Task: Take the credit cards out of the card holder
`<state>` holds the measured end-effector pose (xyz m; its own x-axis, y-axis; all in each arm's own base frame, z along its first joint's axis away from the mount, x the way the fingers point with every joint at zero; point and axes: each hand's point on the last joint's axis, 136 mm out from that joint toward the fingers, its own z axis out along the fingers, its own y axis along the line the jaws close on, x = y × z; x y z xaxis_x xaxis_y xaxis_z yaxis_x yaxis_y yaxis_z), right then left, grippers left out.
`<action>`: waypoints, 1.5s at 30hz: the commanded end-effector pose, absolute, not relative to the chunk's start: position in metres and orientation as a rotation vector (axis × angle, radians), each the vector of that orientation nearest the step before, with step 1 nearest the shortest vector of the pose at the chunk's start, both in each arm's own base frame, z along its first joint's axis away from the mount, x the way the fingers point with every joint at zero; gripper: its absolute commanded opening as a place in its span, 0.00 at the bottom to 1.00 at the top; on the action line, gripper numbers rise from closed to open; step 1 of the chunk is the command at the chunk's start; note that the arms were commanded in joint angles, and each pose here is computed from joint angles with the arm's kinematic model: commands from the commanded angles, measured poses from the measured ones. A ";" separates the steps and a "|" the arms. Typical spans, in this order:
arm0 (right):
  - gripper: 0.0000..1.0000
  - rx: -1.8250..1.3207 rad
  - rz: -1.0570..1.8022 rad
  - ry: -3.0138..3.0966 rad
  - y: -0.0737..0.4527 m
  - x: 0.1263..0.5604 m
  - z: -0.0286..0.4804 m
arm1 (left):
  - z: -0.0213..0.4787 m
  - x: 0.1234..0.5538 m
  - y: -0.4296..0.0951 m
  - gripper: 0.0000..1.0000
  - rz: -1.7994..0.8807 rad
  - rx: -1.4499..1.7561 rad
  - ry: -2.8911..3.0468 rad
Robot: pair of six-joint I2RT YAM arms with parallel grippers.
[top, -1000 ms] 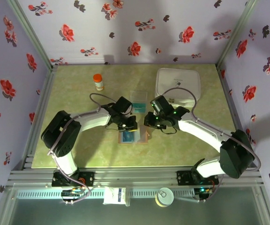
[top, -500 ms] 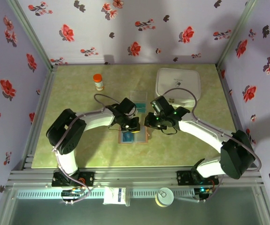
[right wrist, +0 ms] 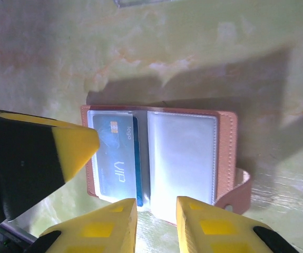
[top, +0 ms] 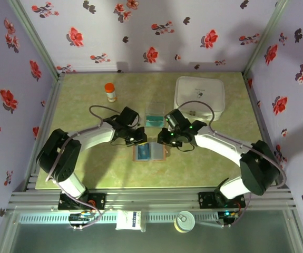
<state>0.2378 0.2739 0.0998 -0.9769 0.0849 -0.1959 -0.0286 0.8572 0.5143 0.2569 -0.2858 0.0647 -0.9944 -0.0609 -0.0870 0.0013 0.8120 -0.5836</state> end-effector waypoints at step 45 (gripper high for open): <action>0.24 -0.028 0.791 2.959 0.327 0.230 0.030 | 0.018 0.237 -0.237 0.01 -0.775 -0.125 3.015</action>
